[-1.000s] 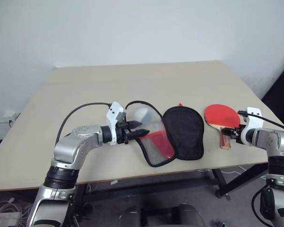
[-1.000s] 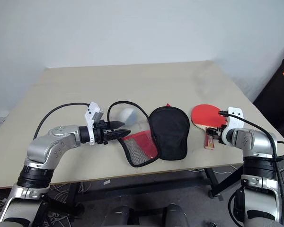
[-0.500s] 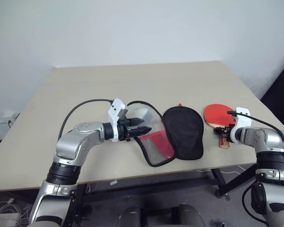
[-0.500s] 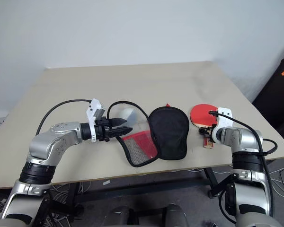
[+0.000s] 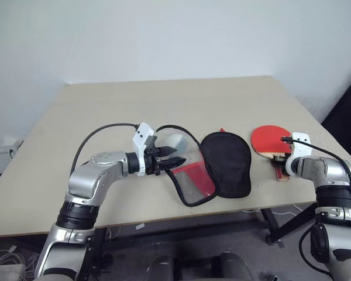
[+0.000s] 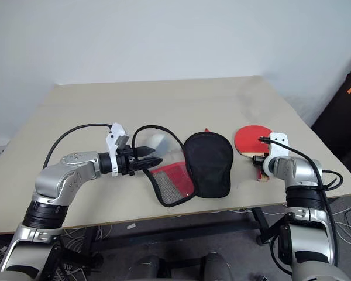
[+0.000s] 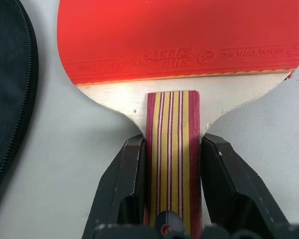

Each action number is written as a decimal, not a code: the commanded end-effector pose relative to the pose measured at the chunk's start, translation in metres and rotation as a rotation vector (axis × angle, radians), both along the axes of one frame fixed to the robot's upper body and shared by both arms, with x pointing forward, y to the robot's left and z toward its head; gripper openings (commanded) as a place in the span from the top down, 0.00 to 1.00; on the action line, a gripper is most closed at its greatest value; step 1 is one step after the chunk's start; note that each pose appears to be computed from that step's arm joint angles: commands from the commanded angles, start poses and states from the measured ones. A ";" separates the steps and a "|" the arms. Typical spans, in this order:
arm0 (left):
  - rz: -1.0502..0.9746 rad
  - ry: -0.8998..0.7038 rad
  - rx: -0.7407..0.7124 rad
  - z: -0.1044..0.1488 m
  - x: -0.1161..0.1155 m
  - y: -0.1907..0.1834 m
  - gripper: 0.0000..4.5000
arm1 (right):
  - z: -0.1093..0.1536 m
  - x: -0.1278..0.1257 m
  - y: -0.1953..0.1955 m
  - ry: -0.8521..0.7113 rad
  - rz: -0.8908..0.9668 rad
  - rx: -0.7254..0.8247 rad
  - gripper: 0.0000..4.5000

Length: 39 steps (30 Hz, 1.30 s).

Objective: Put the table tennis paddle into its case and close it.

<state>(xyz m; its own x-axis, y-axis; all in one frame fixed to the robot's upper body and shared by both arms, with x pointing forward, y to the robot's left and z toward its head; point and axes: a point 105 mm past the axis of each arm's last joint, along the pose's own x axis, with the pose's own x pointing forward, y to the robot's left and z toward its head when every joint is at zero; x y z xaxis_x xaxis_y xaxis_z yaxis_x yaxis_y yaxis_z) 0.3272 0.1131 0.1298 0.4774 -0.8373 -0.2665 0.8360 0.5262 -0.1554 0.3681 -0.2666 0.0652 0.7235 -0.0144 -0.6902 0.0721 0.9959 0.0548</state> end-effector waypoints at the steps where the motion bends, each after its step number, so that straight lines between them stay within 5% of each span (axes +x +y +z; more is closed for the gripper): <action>1: 0.001 -0.051 -0.006 0.013 0.004 0.002 0.34 | 0.050 0.009 0.006 -0.129 -0.025 -0.001 0.72; 13: -0.028 -0.045 -0.011 0.014 0.011 -0.005 0.34 | 0.079 -0.007 0.072 -0.164 0.049 0.108 0.72; 26: -0.077 -0.038 -0.020 0.013 0.015 -0.020 0.34 | 0.039 -0.021 0.147 -0.024 0.065 0.316 0.72; 39: -0.066 -0.039 -0.010 0.011 0.015 -0.017 0.34 | 0.015 -0.036 0.137 0.029 0.015 0.242 0.72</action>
